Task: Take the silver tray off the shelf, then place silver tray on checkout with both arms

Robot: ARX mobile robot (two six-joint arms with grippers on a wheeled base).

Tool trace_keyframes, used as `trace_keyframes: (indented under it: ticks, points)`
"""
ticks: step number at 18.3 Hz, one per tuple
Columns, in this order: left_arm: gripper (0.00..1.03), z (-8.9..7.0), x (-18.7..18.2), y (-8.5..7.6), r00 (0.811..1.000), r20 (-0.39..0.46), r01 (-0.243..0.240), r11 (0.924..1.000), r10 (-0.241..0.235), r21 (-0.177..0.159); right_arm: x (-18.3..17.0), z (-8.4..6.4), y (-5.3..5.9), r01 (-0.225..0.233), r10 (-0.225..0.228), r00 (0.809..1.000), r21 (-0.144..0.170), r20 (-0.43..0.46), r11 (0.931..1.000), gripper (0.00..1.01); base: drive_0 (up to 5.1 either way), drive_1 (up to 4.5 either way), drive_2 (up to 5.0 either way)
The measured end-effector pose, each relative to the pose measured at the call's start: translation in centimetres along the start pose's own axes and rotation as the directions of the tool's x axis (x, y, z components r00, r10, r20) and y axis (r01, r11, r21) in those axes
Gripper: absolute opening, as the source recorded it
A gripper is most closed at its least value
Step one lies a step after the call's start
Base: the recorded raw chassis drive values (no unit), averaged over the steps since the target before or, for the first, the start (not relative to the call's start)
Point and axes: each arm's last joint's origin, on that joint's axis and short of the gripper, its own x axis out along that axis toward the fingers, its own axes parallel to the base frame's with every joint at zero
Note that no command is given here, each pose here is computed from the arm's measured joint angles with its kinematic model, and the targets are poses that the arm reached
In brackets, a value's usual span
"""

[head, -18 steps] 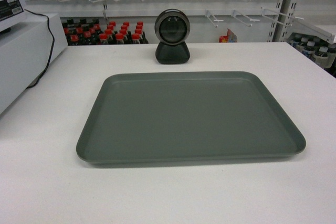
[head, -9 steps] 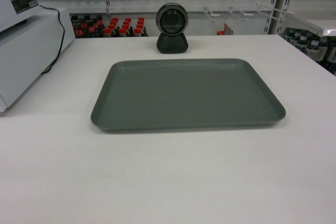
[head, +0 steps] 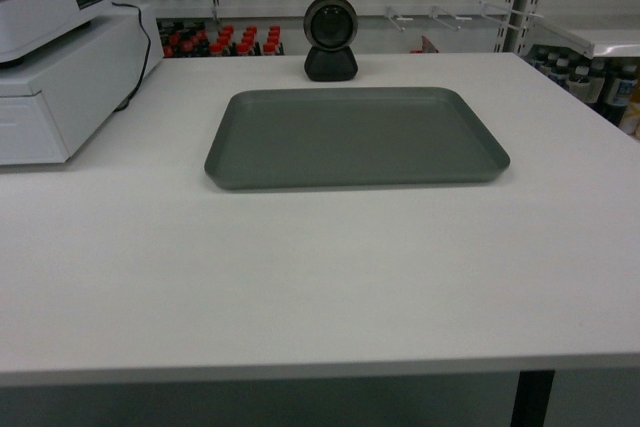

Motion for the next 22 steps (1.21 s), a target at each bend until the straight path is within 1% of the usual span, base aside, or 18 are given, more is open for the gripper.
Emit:
trace_keyframes:
  ticks: [4, 6, 22]
  points:
    - [0.98, 0.1, 0.0, 0.0, 1.0, 0.01, 0.001, 1.0, -0.001, 0.0, 0.0, 0.1, 0.0, 0.0, 0.0, 1.0, 0.0, 0.01, 1.0, 0.98, 0.0, 0.0, 0.0]
    - [0.98, -0.01, 0.0, 0.0, 1.0, -0.002, 0.001, 1.0, -0.001, 0.0, 0.0, -0.02, 0.0, 0.0, 0.0, 1.0, 0.0, -0.002, 1.0, 0.98, 0.0, 0.0, 0.0]
    - [0.98, 0.04, 0.0, 0.0, 1.0, 0.005, 0.002, 1.0, -0.002, 0.0, 0.0, 0.04, 0.0, 0.0, 0.0, 1.0, 0.0, 0.004, 1.0, 0.98, 0.0, 0.0, 0.0]
